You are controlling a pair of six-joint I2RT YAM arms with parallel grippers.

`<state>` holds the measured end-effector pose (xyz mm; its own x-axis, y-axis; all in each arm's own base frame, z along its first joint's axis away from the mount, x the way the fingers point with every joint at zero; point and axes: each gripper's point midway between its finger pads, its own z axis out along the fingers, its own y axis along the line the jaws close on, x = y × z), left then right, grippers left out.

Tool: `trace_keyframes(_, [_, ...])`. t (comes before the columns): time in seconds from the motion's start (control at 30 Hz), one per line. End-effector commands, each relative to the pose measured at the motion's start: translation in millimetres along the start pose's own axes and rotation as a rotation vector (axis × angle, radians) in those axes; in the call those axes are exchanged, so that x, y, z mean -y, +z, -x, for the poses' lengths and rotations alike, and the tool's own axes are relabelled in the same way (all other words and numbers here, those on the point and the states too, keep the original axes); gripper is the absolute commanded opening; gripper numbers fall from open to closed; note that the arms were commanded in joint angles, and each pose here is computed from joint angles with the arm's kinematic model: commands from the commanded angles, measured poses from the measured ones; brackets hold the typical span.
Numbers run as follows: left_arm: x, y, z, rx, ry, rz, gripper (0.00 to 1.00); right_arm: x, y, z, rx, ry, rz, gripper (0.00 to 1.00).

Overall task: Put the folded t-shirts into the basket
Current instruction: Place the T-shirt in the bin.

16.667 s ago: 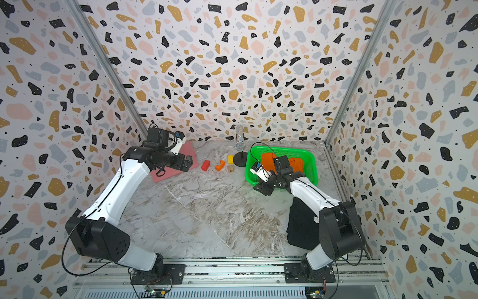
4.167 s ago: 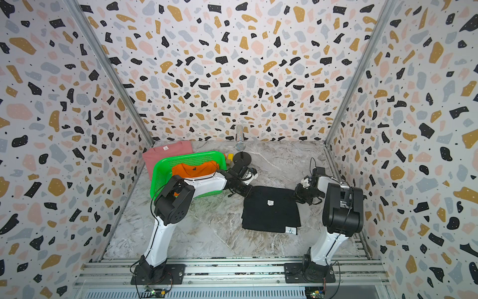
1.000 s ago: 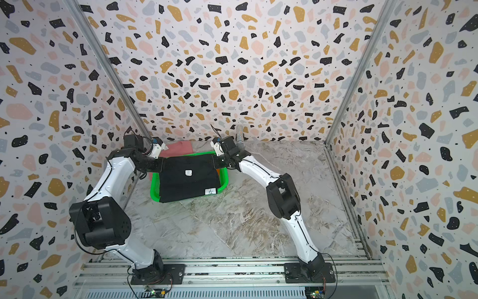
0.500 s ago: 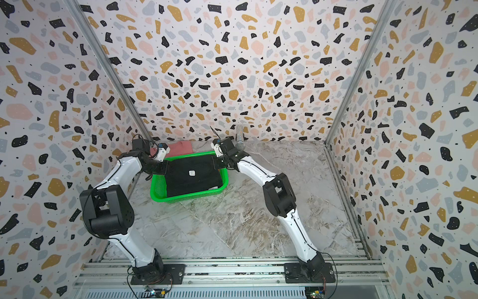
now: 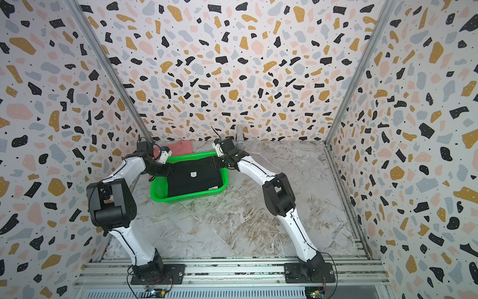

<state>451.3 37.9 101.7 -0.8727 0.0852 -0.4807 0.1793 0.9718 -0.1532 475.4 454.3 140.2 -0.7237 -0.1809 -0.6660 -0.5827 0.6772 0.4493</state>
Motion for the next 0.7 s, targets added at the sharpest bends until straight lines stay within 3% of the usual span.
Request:
trace_keyframes(0.0, [-15.4, -23.9, 31.8, 0.1, 0.003, 0.093, 0.84, -9.3, -33.7, 36.7, 0.085, -0.022, -0.045, 0.55])
trace_keyframes(0.03, [-17.1, -32.0, 37.9, 0.126, 0.0, 0.114, 0.97, -12.6, -43.3, 42.9, 0.099, -0.024, -0.054, 0.56])
trace_keyframes(0.07, [-17.0, -40.1, 43.7, 0.151, -0.001, 0.125, 1.0, -14.5, -51.8, 46.0, 0.103, -0.027, -0.066, 0.56])
trace_keyframes(0.17, [-10.8, -69.7, 55.8, 0.22, 0.009, 0.14, 1.0, -5.7, -75.2, 40.9, 0.083, -0.026, -0.158, 0.57])
trace_keyframes(0.27, [-7.1, -97.8, 54.4, 0.259, 0.006, 0.176, 1.0, 18.2, -95.7, 11.6, 0.002, -0.043, -0.318, 0.6])
trace_keyframes(0.4, [-22.0, -108.1, 42.5, 0.262, -0.035, 0.274, 1.0, 45.8, -105.1, -25.5, -0.074, -0.05, -0.443, 0.63])
trace_keyframes(0.67, [-50.2, -101.6, 30.1, 0.218, -0.147, 0.312, 1.0, 30.8, -77.1, -59.0, -0.163, -0.035, -0.342, 0.64])
